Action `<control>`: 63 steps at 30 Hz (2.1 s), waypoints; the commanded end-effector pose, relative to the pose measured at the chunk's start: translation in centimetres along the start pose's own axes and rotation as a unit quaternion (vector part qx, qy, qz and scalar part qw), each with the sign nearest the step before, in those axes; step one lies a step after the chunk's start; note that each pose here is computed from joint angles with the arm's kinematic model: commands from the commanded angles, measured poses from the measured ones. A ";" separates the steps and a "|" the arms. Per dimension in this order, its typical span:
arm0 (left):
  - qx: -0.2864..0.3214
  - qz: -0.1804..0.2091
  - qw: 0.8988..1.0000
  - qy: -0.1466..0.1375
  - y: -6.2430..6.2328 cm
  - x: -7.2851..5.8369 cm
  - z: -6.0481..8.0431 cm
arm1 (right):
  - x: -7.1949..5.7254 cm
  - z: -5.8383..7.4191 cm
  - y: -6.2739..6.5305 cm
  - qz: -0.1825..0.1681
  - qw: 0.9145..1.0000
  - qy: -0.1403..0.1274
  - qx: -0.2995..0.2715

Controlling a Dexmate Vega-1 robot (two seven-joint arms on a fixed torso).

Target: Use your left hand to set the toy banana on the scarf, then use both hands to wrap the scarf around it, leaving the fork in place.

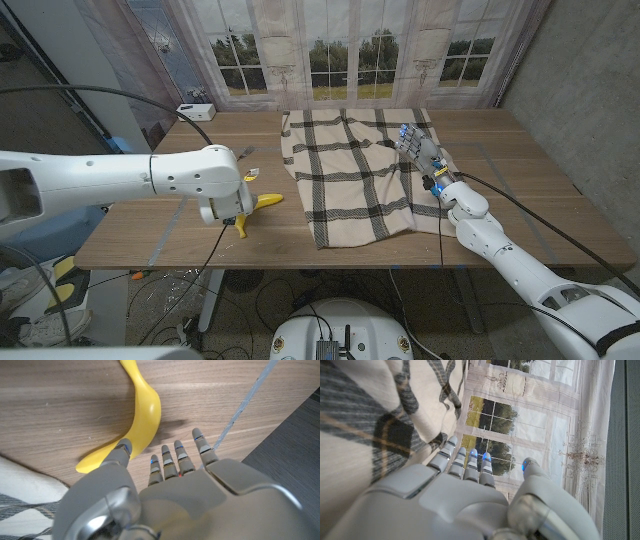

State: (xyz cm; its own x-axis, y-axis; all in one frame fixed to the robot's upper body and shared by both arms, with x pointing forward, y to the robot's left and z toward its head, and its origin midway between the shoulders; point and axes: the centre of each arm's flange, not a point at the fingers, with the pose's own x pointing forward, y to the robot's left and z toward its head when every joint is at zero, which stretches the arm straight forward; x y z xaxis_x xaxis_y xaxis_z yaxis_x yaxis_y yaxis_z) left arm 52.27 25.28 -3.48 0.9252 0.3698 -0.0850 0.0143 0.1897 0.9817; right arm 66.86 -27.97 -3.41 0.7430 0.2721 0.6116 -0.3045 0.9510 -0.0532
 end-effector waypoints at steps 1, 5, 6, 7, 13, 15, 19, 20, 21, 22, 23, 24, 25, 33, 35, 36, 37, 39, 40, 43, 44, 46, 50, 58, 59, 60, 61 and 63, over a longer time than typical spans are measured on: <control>0.020 -0.018 1.000 0.014 0.1 1.7 1.0 | 0.0 -0.4 0.0 -0.009 1.000 0.006 0.000; 0.024 -0.014 1.000 0.015 0.3 1.9 1.2 | -0.1 -0.5 -0.1 -0.012 1.000 0.007 0.001; 0.026 -0.013 0.999 0.017 0.3 1.9 1.3 | -0.1 -0.5 -0.1 -0.013 1.000 0.008 0.002; 0.027 -0.012 0.999 0.018 0.4 2.0 1.3 | -0.1 -0.6 -0.1 -0.013 1.000 0.008 0.002; 0.036 -0.005 0.999 0.026 0.4 2.4 1.5 | -0.1 -0.7 -0.3 -0.016 1.000 0.010 0.002; 0.039 0.002 0.999 0.026 0.4 2.5 1.5 | -0.1 -0.7 -0.3 -0.016 1.000 0.010 0.001; 0.047 0.029 0.998 0.021 0.5 2.3 1.6 | 0.2 -0.7 -0.3 -0.016 1.000 0.010 0.001; 0.046 0.029 0.998 0.021 0.5 2.3 1.6 | 0.2 -0.7 -0.3 -0.016 1.000 0.010 0.001; 0.050 0.038 0.998 0.015 0.6 2.2 1.6 | 0.3 -0.7 -0.3 -0.016 1.000 0.010 0.001; 0.053 0.043 0.998 0.012 0.7 2.1 1.6 | 0.3 -0.7 -0.3 -0.015 1.000 0.009 0.001; 0.055 0.047 0.997 0.010 0.8 2.0 1.6 | 0.4 -0.6 -0.3 -0.015 1.000 0.008 0.001; 0.057 0.050 0.997 0.008 0.9 1.9 1.6 | 0.5 -0.6 -0.3 -0.014 1.000 0.006 0.001; 0.059 0.054 0.997 0.006 1.0 1.9 1.6 | 0.6 -0.5 -0.3 -0.013 1.000 0.005 0.000; 0.057 0.098 0.993 -0.022 2.1 0.9 1.6 | 1.0 0.0 -0.1 -0.012 1.000 -0.005 -0.002; 0.054 0.112 0.992 -0.030 2.5 0.6 1.6 | 1.0 0.2 -0.1 -0.013 1.000 -0.009 -0.003; 0.053 0.116 0.991 -0.033 2.7 0.5 1.6 | 1.0 0.3 -0.1 -0.013 1.000 -0.012 -0.003; 0.053 0.122 0.991 -0.035 2.9 0.4 1.6 | 1.1 0.5 -0.1 -0.013 1.000 -0.015 -0.003; 0.051 0.134 0.989 -0.041 3.3 0.2 1.6 | 1.1 0.8 0.0 -0.012 1.000 -0.020 -0.005; 0.051 0.138 0.988 -0.042 3.5 0.1 1.7 | 1.1 0.9 0.0 -0.012 1.000 -0.023 -0.007; 0.050 0.154 0.986 -0.047 4.0 0.0 1.7 | 1.0 1.3 0.1 -0.013 0.999 -0.029 -0.009; 0.050 0.159 0.985 -0.049 4.2 0.0 1.8 | 1.0 1.3 0.1 -0.013 0.999 -0.031 -0.009; 0.050 0.174 0.982 -0.054 4.4 -0.1 1.8 | 0.9 1.5 0.1 -0.014 0.999 -0.034 -0.010; 0.055 0.199 0.976 -0.061 5.1 -0.2 2.0 | 0.6 1.8 0.1 -0.018 0.999 -0.041 -0.011; 0.068 0.239 0.966 -0.067 6.5 -0.2 2.4 | -0.1 2.4 0.2 -0.025 0.998 -0.054 -0.015; 0.069 0.242 0.965 -0.067 6.7 -0.1 2.4 | -0.2 2.5 0.2 -0.026 0.998 -0.056 -0.016; 0.072 0.245 0.965 -0.067 6.9 -0.1 2.5 | -0.3 2.6 0.2 -0.026 0.998 -0.058 -0.017; 0.074 0.248 0.964 -0.067 7.1 -0.1 2.6 | -0.4 2.7 0.3 -0.026 0.998 -0.060 -0.018; 0.078 0.255 0.962 -0.067 7.4 0.0 2.9 | -0.5 2.8 0.3 -0.026 0.998 -0.062 -0.020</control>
State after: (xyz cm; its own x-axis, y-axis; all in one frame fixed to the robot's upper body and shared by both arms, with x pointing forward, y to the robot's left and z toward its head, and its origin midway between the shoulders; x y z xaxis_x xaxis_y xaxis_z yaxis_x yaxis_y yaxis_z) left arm 53.17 24.36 2.18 0.9000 0.2833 0.3313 -0.3260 -0.0670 0.9430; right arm 65.90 -28.07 -1.69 0.6984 0.2165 0.6822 -0.2565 0.9656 -0.0439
